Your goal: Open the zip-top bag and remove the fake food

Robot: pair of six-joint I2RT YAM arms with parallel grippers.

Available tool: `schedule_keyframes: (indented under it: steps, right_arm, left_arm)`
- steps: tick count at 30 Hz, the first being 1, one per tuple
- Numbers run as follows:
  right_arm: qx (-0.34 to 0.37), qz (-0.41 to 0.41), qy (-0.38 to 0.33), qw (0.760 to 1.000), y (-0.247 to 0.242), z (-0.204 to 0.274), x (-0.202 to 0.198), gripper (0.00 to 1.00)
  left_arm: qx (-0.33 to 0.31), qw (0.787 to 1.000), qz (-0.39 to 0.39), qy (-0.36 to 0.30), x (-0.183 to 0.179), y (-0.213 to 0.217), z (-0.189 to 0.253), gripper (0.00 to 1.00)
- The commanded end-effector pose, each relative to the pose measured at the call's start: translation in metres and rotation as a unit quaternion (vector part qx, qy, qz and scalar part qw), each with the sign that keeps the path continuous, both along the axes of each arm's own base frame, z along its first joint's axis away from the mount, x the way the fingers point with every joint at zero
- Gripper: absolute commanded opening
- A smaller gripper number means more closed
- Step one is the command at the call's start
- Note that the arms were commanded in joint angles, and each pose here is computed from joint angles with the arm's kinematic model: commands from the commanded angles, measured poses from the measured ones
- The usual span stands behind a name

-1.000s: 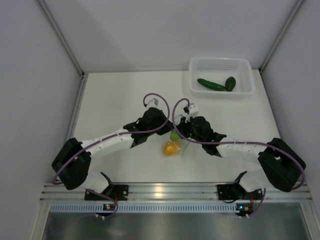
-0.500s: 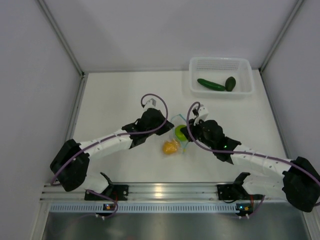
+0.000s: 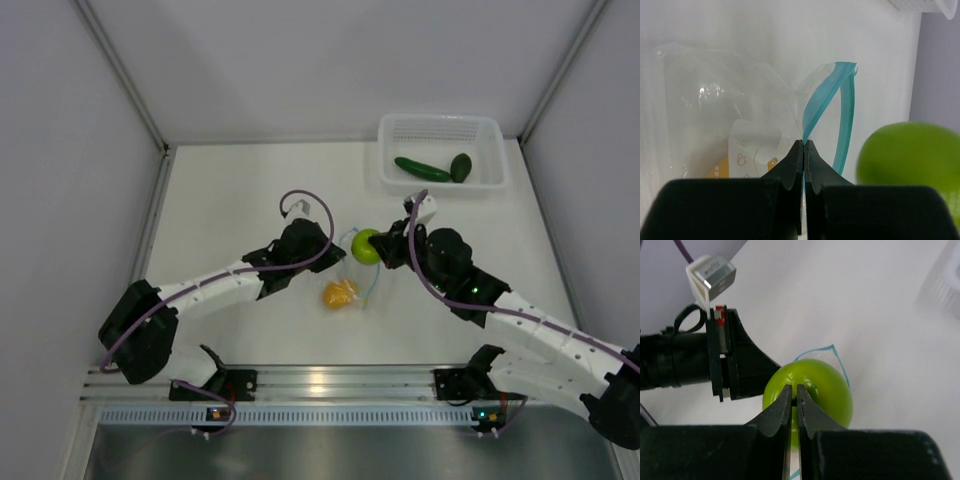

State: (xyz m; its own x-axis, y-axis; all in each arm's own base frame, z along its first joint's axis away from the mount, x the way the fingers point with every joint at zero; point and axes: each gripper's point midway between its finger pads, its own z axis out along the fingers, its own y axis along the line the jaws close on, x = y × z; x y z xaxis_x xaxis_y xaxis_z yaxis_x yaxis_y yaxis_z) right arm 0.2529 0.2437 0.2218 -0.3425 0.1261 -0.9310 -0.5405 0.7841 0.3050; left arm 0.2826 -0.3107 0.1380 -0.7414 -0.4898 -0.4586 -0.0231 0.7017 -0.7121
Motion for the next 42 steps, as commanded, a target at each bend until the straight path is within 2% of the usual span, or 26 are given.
schedule_keyframes:
  steps: [1, 7, 9, 11, 12, 13, 16, 24, 28, 30, 34, 35, 36, 37, 42]
  right_arm:
    - [0.017, -0.039, -0.051, 0.998, -0.016, 0.06, 0.02, 0.0]
    - [0.005, -0.131, -0.026, 0.991, -0.065, 0.077, 0.075, 0.0]
    - [-0.008, -0.185, -0.008, 0.983, -0.097, 0.07, 0.102, 0.0]
    - [-0.014, -0.223, -0.013, 0.975, -0.122, 0.083, 0.123, 0.0]
    - [-0.037, -0.24, 0.01, 0.97, -0.131, 0.068, 0.136, 0.0]
    - [-0.046, -0.261, -0.002, 0.964, -0.141, 0.082, 0.147, 0.0]
    - [-0.072, -0.319, 0.014, 0.945, -0.181, 0.072, 0.186, 0.0]
    - [-0.106, -0.356, 0.048, 0.927, -0.229, 0.018, 0.296, 0.0]
    - [-0.111, -0.363, 0.049, 0.924, -0.241, 0.0, 0.331, 0.01]
    - [-0.114, -0.365, 0.053, 0.923, -0.246, -0.011, 0.346, 0.09]
    - [-0.133, -0.367, 0.077, 0.918, -0.253, -0.028, 0.354, 0.34]
    - [-0.132, -0.367, 0.074, 0.918, -0.253, -0.024, 0.353, 0.49]
    - [-0.13, -0.365, 0.076, 0.919, -0.252, -0.026, 0.351, 0.56]
    - [-0.128, -0.364, 0.077, 0.919, -0.251, -0.025, 0.348, 0.58]
    - [-0.102, -0.358, 0.07, 0.925, -0.244, 0.004, 0.319, 0.57]
  left_arm:
    - [-0.025, 0.999, 0.007, -0.031, 0.003, 0.003, 0.02, 0.0]
    - [-0.023, 0.999, 0.006, -0.032, 0.003, 0.005, 0.019, 0.0]
    - [-0.026, 0.999, 0.006, -0.035, 0.004, 0.006, 0.023, 0.0]
    - [-0.024, 0.999, 0.003, -0.04, 0.004, 0.007, 0.025, 0.0]
    - [-0.023, 0.999, 0.002, -0.041, 0.004, 0.008, 0.025, 0.0]
    - [-0.02, 0.999, -0.003, -0.046, 0.003, 0.009, 0.026, 0.0]
    - [-0.015, 0.999, -0.009, -0.05, 0.005, 0.013, 0.028, 0.0]
    - [-0.01, 0.996, -0.05, -0.07, -0.005, 0.019, 0.041, 0.0]
    - [-0.005, 0.992, -0.09, -0.085, -0.013, 0.016, 0.046, 0.0]
    - [0.004, 0.992, -0.097, -0.079, -0.015, 0.016, 0.037, 0.0]
    - [0.01, 0.993, -0.105, -0.062, -0.02, 0.017, 0.023, 0.0]
    - [0.011, 0.992, -0.109, -0.058, -0.021, 0.017, 0.02, 0.0]
    - [0.011, 0.992, -0.11, -0.056, -0.022, 0.016, 0.019, 0.0]
    - [0.011, 0.992, -0.11, -0.055, -0.022, 0.016, 0.018, 0.0]
    - [0.007, 0.993, -0.107, -0.056, -0.02, 0.015, 0.021, 0.0]
